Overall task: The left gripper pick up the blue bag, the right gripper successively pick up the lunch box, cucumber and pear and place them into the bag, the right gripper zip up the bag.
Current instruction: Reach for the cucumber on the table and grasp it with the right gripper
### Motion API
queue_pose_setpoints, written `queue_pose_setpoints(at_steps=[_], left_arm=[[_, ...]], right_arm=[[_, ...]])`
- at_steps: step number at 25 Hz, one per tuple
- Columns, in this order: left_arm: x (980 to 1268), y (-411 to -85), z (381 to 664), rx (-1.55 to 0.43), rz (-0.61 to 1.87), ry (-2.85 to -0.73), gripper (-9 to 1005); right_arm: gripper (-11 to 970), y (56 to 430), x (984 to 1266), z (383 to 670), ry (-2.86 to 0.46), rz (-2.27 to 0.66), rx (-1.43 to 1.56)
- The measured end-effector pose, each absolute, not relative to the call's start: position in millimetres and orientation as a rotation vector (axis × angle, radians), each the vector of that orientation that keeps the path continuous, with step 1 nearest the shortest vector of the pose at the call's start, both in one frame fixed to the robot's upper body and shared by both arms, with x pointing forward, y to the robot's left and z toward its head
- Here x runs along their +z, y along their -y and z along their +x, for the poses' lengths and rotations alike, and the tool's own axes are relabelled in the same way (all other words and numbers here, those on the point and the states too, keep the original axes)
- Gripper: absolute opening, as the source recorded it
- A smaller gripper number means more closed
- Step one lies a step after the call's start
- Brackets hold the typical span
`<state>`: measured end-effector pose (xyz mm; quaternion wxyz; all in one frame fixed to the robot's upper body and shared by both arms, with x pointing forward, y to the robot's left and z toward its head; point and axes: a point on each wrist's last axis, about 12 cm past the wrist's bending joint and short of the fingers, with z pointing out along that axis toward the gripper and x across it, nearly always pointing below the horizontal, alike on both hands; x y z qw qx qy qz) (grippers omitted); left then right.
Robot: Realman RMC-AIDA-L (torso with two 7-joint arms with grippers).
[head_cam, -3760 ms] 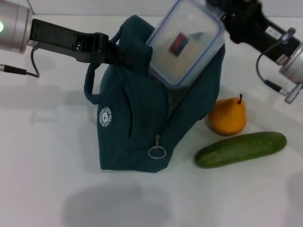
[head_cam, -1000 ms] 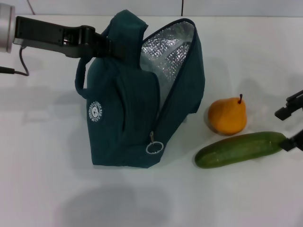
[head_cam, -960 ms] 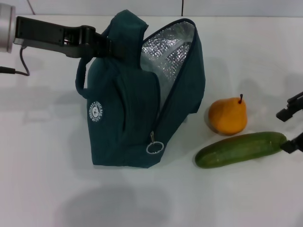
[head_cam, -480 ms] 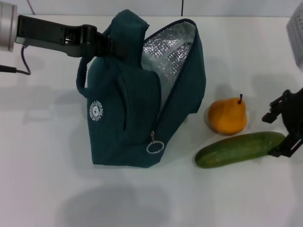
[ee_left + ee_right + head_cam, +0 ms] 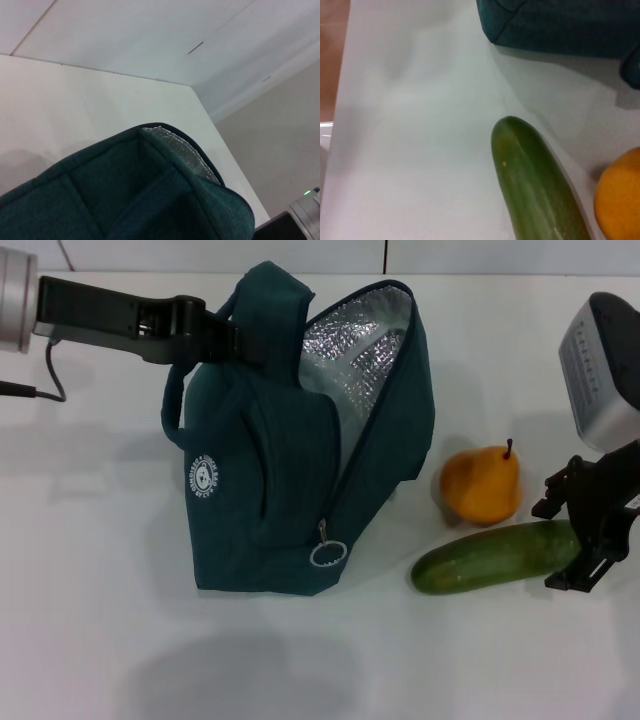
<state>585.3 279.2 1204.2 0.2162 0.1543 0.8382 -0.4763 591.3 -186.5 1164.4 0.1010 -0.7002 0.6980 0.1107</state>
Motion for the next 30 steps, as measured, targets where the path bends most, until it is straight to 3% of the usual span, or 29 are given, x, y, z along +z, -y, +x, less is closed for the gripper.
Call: queue_pose_setpoints(at_steps=[30], left_arm=[[1206.2,-280.3,586.5,-1.31,0.432,-2.32,39]], right_arm=[[725,166.2,1151.4,588.3,-1.96,-2.122,0.279]])
